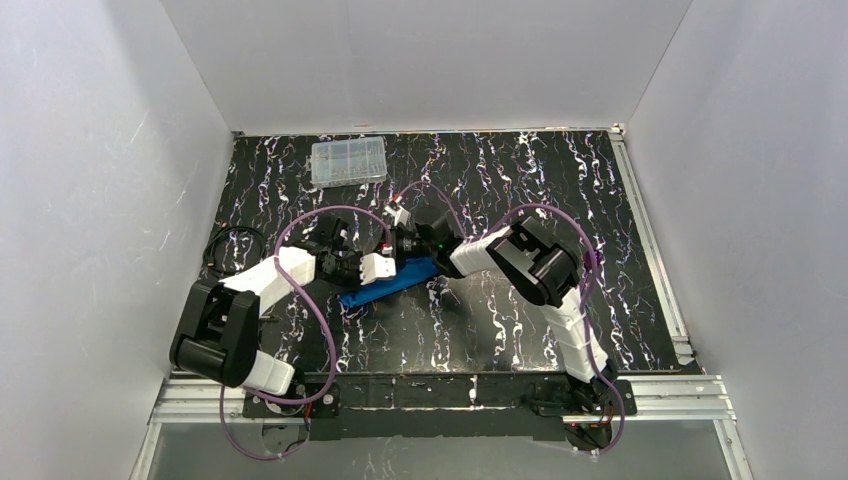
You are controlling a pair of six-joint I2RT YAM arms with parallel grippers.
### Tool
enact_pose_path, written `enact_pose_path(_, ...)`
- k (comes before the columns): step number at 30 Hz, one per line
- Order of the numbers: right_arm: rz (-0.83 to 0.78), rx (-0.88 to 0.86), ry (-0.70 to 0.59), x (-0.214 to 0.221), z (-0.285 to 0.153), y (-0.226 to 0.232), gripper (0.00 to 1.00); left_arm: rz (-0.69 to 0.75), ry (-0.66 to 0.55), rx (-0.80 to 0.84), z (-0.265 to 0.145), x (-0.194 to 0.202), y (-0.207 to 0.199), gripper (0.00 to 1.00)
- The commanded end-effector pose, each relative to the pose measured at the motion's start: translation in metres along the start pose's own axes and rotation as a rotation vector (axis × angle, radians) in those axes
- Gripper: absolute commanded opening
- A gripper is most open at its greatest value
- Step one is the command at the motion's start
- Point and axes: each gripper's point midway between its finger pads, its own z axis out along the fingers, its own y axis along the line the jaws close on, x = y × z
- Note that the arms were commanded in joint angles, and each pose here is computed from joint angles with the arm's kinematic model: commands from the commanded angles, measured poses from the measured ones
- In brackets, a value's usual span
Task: Fold the napkin into a case and place the utensils inside
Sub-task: Smooth out the smaller rectangle-folded napkin at the center of the board.
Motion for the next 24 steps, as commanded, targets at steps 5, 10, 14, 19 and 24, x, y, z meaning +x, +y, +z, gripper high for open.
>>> enact_pose_path(5, -0.033, 0.016, 0.029, 0.002, 0.019, -0.010, 0.01, -0.016, 0.080, 0.079, 0.010, 0.024, -0.025, 0.04)
enact_pose_path(10, -0.001, 0.089, 0.059, 0.015, 0.020, -0.039, 0.01, -0.016, 0.081, 0.077, 0.008, 0.024, -0.026, 0.03)
enact_pose_path(14, 0.006, 0.147, 0.087, 0.024, 0.019, -0.058, 0.01, -0.008, 0.081, 0.075, 0.007, 0.024, -0.026, 0.02)
enact_pose_path(19, -0.005, 0.190, 0.090, 0.031, 0.014, -0.071, 0.01, -0.048, 0.058, 0.066, -0.006, 0.010, -0.020, 0.03)
enact_pose_path(24, -0.025, 0.209, 0.080, 0.034, 0.009, -0.077, 0.01, -0.103, -0.006, 0.024, -0.035, -0.018, -0.010, 0.08)
